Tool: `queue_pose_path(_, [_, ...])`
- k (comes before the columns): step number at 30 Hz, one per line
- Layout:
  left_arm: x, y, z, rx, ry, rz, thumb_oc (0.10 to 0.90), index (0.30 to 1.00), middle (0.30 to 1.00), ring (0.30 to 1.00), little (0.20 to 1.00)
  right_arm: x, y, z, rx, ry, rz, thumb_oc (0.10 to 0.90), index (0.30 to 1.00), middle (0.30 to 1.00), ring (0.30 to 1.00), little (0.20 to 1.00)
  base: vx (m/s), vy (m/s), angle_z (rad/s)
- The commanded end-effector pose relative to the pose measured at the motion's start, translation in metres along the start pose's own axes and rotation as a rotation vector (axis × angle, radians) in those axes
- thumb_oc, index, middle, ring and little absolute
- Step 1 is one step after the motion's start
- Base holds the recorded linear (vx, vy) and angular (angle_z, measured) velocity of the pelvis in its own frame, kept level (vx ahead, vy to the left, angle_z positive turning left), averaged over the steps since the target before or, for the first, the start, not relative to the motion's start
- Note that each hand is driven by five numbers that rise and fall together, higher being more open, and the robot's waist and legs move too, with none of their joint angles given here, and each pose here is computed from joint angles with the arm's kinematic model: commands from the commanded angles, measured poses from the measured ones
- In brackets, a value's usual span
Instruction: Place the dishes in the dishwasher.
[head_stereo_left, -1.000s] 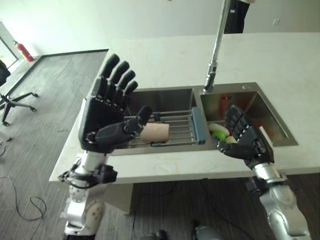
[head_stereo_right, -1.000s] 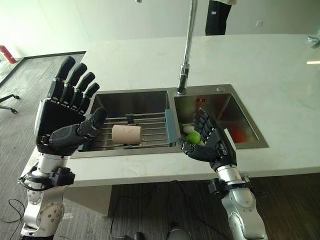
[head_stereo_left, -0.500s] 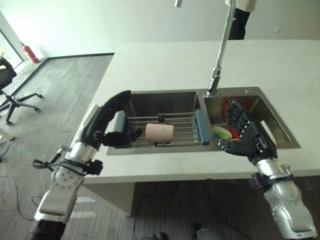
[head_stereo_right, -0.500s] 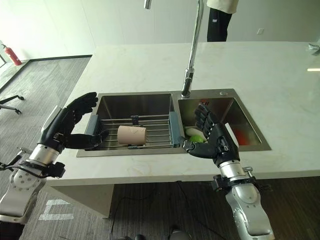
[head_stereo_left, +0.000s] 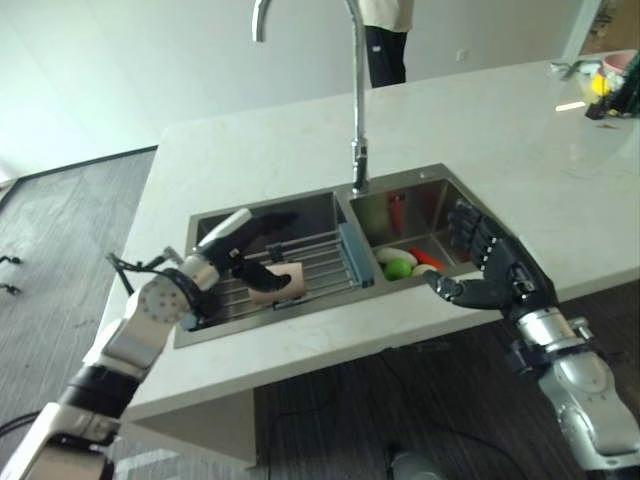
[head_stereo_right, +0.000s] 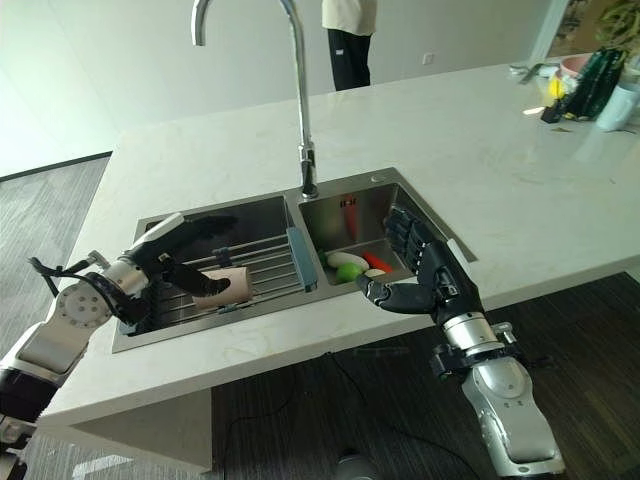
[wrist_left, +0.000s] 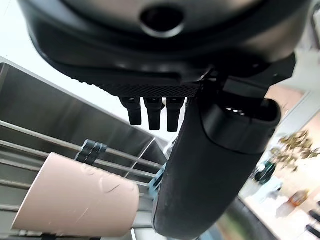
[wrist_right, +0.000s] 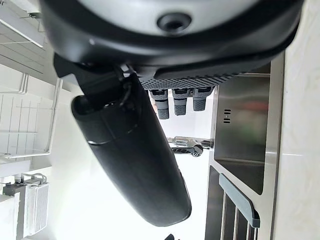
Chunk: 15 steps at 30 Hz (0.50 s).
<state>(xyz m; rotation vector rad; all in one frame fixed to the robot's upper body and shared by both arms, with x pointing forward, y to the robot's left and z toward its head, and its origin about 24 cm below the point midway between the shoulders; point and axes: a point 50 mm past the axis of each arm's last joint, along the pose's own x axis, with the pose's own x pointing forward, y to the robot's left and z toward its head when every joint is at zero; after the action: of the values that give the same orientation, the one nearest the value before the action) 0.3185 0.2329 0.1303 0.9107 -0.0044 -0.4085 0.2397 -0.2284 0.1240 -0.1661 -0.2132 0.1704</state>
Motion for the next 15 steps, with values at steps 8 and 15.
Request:
queue_pose_path(8, [0.005,0.036,-0.001,0.204,0.084,0.055,0.800,0.900,0.900,0.900,0.900,0.020,-0.008,0.052,-0.036,-0.272,0.046,0.800,0.900,0.900,0.900,0.900,0.00,0.013,-0.14])
queue_pose_path(15, [0.002,0.026,-0.031,0.217,0.209,0.024,0.800,0.900,0.900,0.900,0.900,0.020,-0.010,0.052,-0.049,-0.264,0.054,0.800,0.900,0.900,0.900,0.900,0.00,0.011,-0.02])
